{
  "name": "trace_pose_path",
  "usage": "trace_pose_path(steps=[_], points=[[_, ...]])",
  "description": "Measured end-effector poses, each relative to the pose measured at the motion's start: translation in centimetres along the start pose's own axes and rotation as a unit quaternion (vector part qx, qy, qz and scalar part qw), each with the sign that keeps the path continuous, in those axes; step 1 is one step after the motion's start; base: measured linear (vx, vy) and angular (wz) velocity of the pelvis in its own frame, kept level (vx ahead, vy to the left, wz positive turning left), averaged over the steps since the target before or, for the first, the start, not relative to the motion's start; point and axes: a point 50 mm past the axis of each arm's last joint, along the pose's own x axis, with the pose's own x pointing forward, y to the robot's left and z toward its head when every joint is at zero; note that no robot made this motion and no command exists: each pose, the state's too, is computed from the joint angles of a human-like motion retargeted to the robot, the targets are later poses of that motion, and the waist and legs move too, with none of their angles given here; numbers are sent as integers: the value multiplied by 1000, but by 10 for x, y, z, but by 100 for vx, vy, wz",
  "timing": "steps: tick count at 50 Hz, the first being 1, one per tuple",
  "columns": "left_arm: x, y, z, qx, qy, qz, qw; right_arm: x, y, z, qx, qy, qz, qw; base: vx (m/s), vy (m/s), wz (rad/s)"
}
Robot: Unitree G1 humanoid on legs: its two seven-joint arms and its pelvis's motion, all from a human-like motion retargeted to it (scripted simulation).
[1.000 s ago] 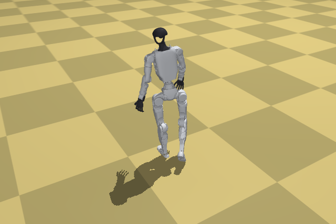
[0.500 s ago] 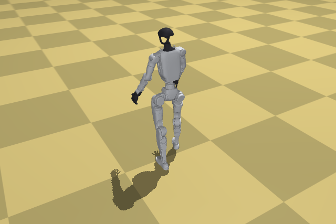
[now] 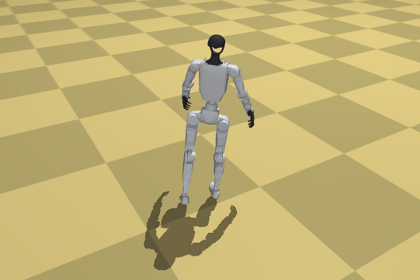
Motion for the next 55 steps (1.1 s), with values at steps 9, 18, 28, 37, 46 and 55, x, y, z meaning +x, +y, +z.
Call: trace_pose_path(steps=[9, 18, 28, 37, 46, 55], points=[[1, 1, 22, 37, -24, -23, 999, -6, 2, -35, 49, 51, 9, 997, 13, -17, -164], [4, -14, 38, 59, -31, -52, 996, -21, -4, -84, 103, 114, -10, 988, 6, 3, -111], [3, -31, 59, 97, -64, -84, 990, -31, -11, -104, 158, 123, -23, 979, 2, 1, -99], [3, -49, 81, 165, -80, -99, 978, -33, -11, -109, 169, 146, -47, 974, 3, -6, -73], [-1, -70, 102, 202, -116, -137, 963, -35, 2, -117, 199, 161, -30, 966, -1, -1, -20], [-3, -77, 101, 204, -121, -166, 957, -32, -2, -111, 200, 149, -25, 968, -3, 3, -9]])
